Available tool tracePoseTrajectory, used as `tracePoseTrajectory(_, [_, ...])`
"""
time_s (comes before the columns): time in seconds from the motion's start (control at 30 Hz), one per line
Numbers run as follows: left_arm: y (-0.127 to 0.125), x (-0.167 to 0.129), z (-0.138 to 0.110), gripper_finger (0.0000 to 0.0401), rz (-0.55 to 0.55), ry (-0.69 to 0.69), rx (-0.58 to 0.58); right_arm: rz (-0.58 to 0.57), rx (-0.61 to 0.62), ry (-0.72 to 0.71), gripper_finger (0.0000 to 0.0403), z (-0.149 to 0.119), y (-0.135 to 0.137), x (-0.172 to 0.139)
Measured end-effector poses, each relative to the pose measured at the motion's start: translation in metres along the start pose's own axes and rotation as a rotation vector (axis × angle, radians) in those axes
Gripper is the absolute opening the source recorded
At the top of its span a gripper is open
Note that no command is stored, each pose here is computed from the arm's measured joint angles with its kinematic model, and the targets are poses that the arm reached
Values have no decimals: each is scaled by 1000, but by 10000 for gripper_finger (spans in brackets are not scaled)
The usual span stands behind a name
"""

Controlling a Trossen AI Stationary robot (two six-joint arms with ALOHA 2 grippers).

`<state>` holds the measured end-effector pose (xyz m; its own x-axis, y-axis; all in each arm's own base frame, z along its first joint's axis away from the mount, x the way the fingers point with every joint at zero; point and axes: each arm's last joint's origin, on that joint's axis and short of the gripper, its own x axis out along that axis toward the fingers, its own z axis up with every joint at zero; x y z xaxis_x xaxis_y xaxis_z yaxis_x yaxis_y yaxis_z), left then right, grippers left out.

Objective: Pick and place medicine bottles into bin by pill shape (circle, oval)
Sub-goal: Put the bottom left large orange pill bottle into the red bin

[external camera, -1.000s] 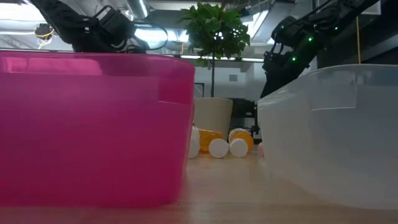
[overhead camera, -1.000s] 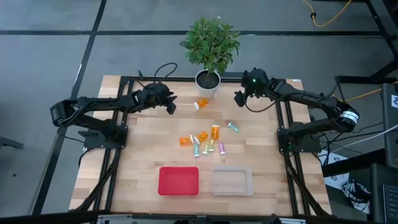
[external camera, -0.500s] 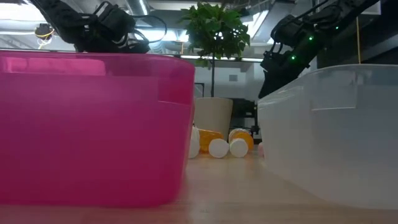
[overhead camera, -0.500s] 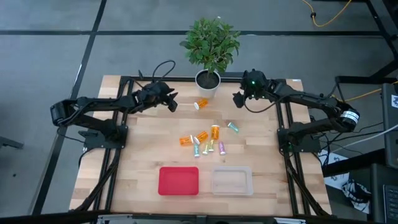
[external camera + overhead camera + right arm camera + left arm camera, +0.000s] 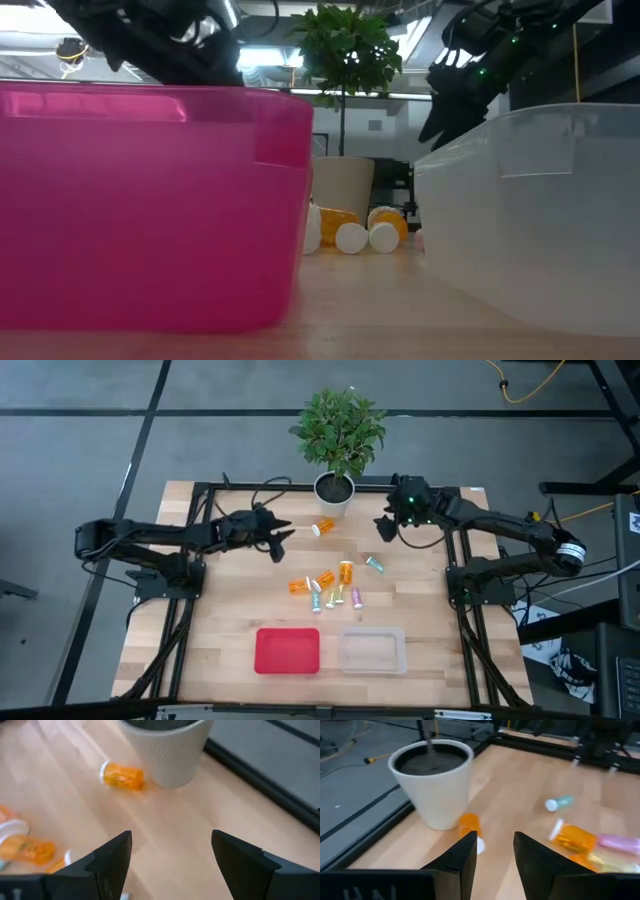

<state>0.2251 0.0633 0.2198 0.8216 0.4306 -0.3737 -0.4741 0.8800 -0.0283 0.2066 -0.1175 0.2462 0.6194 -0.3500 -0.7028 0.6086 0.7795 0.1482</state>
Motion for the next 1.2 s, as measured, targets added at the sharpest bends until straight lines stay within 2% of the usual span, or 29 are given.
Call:
tracePoseTrajectory(0.13, [-7,-8,3,122,-34,-15,9,14,-6,21,276,-4,8,0])
tracePoseTrajectory(0.3, [-4,-14,3,124,-27,-1,10,42,-30,22,276,-5,17,-1])
tracePoseTrajectory(0.53, [2,-18,2,151,-6,25,-51,61,-44,11,276,-6,23,-1])
tracePoseTrajectory(0.8, [0,-19,-1,171,-8,60,-41,68,-49,-5,276,-4,24,-1])
tracePoseTrajectory(1.2, [-17,-24,-4,171,-85,65,-24,101,-8,9,276,-5,25,-1])
